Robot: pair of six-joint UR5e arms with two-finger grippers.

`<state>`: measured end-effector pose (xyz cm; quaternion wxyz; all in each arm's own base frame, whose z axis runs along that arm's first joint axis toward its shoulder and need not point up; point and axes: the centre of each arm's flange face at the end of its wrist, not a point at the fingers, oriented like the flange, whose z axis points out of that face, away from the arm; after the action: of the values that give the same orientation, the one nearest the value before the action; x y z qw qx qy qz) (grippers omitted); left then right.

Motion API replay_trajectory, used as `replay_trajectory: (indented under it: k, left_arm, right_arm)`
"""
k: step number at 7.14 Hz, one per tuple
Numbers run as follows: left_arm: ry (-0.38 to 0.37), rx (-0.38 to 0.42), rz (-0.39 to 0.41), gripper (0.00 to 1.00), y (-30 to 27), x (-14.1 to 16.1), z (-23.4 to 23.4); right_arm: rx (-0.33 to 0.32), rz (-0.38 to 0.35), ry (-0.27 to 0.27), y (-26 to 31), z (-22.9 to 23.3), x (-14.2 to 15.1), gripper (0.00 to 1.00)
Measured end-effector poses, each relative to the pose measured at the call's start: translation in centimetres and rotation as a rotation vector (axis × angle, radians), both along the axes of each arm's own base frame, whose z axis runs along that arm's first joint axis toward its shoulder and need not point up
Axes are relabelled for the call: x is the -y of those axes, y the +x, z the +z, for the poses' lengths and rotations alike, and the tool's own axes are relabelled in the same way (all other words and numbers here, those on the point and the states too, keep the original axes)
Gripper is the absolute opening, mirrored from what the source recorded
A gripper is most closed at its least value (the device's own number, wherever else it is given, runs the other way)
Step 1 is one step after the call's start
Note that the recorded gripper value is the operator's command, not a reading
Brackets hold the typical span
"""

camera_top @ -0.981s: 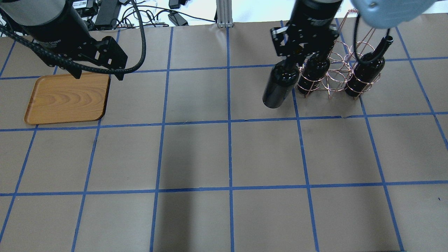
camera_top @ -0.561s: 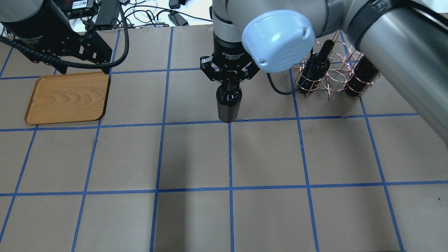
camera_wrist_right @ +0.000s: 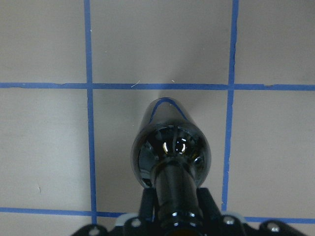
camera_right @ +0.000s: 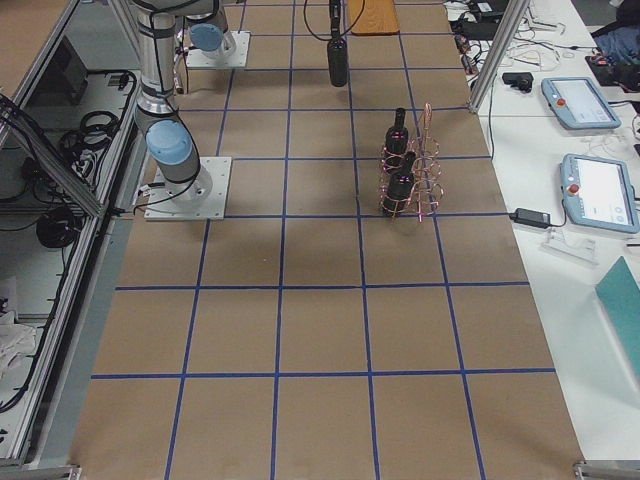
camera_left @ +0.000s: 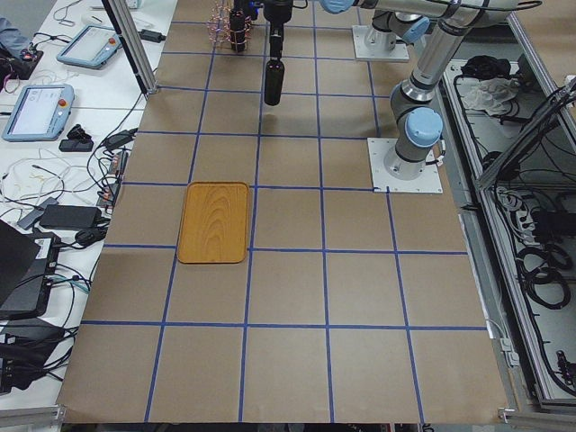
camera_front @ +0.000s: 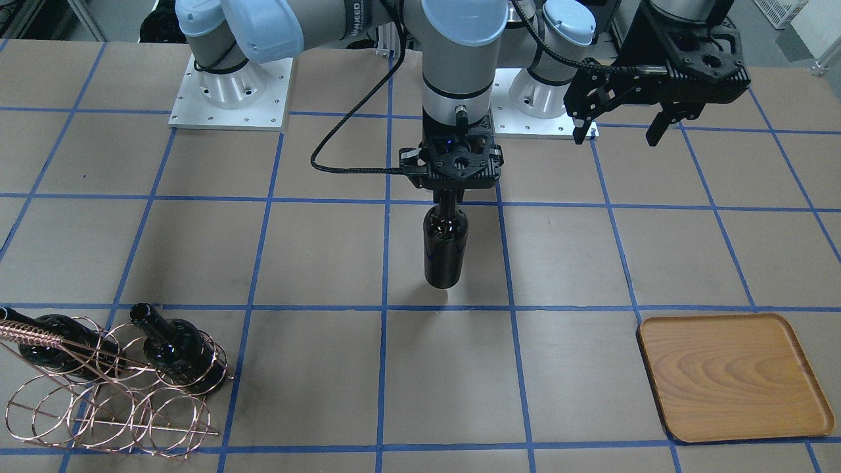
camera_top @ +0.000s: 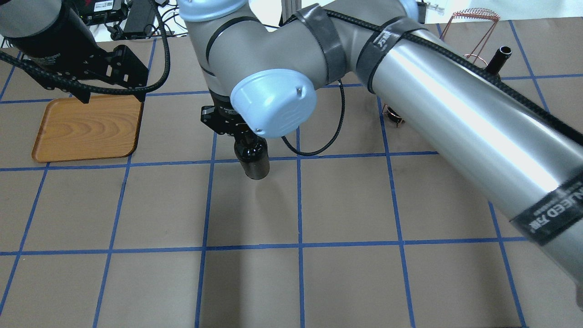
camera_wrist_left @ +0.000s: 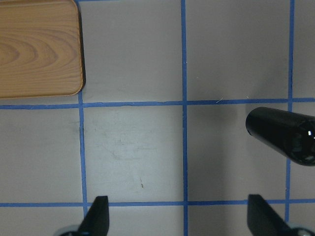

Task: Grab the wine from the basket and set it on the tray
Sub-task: 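Carry the bottle toward the tray and set it upright on the table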

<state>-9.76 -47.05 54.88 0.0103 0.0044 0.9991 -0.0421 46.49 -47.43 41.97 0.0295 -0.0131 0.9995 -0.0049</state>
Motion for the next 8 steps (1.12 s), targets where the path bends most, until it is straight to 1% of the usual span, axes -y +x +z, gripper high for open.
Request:
replay_trajectory:
  k: [2,4,5,6,7,8]
  left_arm:
    - [0.001,0.002,-0.002,1.0,0.1,0.0,0.0]
    - [0.0,0.002,-0.001,1.0,0.2,0.0,0.0]
    - [0.0,0.002,-0.001,1.0,0.2,0.0,0.0]
    - [0.001,0.002,-0.001,1.0,0.2,0.0,0.0]
    - [0.001,0.002,-0.001,1.0,0.2,0.0,0.0]
    - [0.001,0.002,-0.001,1.0,0.2,-0.1,0.0]
  right_arm:
    - [0.01,0.009,0.0,2.8,-1.5,0.2,0.0]
    - [0.017,0.012,-0.002,3.5,-1.9,0.4,0.0]
    - [0.021,0.013,-0.005,3.6,-1.9,0.5,0.07]
    - [0.023,0.017,-0.006,3.8,-2.0,0.4,0.23]
    - [0.024,0.015,-0.003,4.1,-2.1,0.1,0.23]
    - [0.024,0.008,0.004,4.4,-2.4,-0.1,0.26]
